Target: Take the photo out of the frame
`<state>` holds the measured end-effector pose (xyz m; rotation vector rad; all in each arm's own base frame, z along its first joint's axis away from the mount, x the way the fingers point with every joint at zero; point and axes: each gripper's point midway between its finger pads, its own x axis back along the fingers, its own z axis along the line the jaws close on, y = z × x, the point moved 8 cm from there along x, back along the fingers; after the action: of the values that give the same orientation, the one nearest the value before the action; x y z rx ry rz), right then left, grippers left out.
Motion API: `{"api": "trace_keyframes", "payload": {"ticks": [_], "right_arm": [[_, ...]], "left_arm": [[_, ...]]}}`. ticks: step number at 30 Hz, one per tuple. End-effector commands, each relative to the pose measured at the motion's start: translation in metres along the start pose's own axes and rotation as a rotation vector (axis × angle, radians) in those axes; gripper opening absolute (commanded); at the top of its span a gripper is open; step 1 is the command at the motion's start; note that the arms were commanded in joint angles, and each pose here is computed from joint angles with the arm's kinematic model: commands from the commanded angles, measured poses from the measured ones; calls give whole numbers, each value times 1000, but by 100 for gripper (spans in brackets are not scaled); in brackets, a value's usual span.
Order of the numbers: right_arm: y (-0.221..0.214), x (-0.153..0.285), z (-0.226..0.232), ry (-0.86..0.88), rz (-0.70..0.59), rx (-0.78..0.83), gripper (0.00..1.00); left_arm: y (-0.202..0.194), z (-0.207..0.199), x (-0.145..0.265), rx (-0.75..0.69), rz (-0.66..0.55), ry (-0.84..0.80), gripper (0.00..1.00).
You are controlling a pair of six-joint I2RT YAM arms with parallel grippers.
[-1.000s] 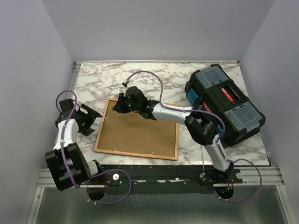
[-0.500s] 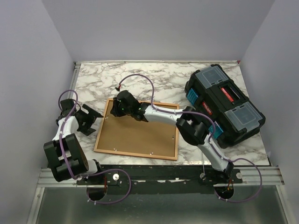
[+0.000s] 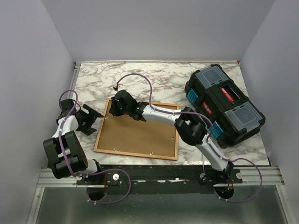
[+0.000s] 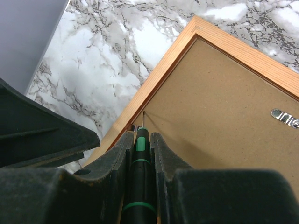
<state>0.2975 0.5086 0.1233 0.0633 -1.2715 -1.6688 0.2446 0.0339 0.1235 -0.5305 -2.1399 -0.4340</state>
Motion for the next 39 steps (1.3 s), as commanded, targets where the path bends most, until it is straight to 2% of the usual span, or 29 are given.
{"api": "trace_keyframes", "payload": {"ticks": [1,28,39], "right_arm": [[-26,-2,4,4,76,52,1],[-54,19,14,108,150,137,1],[-38,32,27,165,105,125,1]], "left_arm": [[4,-2,-2,10,12,-32,88],[2,2,-8,41,37,-37,87],[1,3,-11,47,50,-47,86]]}}
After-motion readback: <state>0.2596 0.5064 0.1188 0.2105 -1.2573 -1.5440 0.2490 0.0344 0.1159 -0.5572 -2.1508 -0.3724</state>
